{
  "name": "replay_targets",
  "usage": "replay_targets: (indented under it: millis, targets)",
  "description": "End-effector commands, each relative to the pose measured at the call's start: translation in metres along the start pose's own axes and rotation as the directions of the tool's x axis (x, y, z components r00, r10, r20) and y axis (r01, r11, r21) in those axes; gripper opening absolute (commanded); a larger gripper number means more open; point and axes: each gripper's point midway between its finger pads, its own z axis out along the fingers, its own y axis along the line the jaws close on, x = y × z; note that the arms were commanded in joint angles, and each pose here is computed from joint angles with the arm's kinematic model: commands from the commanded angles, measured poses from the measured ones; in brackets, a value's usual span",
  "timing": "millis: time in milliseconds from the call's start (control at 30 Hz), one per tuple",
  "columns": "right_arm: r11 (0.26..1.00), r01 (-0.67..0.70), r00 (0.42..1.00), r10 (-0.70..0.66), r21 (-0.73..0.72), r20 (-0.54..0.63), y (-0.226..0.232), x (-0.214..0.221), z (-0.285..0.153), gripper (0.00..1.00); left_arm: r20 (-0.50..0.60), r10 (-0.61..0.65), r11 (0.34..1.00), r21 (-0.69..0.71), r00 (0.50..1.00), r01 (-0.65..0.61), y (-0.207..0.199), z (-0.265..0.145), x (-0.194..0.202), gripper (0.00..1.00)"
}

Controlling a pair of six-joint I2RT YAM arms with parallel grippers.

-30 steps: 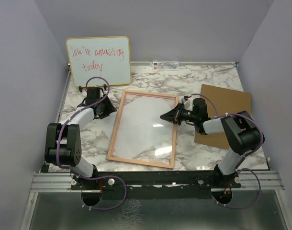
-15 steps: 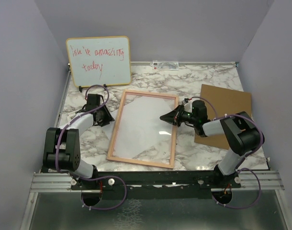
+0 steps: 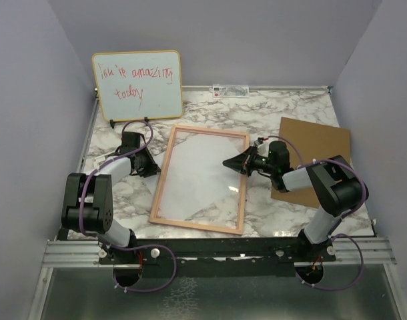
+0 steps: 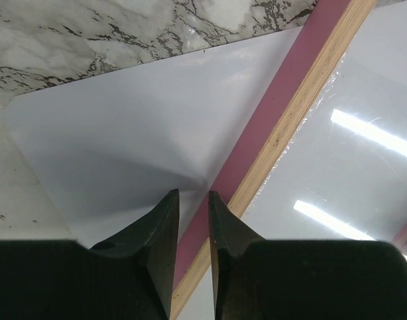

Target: Put the photo into the frame

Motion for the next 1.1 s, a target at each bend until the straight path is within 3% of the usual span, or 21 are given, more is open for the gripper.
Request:
replay_targets:
  millis: [0,1067]
  targets:
    - [1.000,-0.025,0.999,0.025,-0.006,0.020,0.001,0.001,0.001,0.02,-0.050,-0.001,0.999,0.048,0.999,0.003,-0.007,0.004,0.010,0.24]
    - [0.979,-0.057,0.998,0.062,0.196,-0.020,-0.061,0.019,0.000,0.01,-0.063,-0.032,0.997,0.061,0.998,0.036,-0.009,0.015,0.010,0.25]
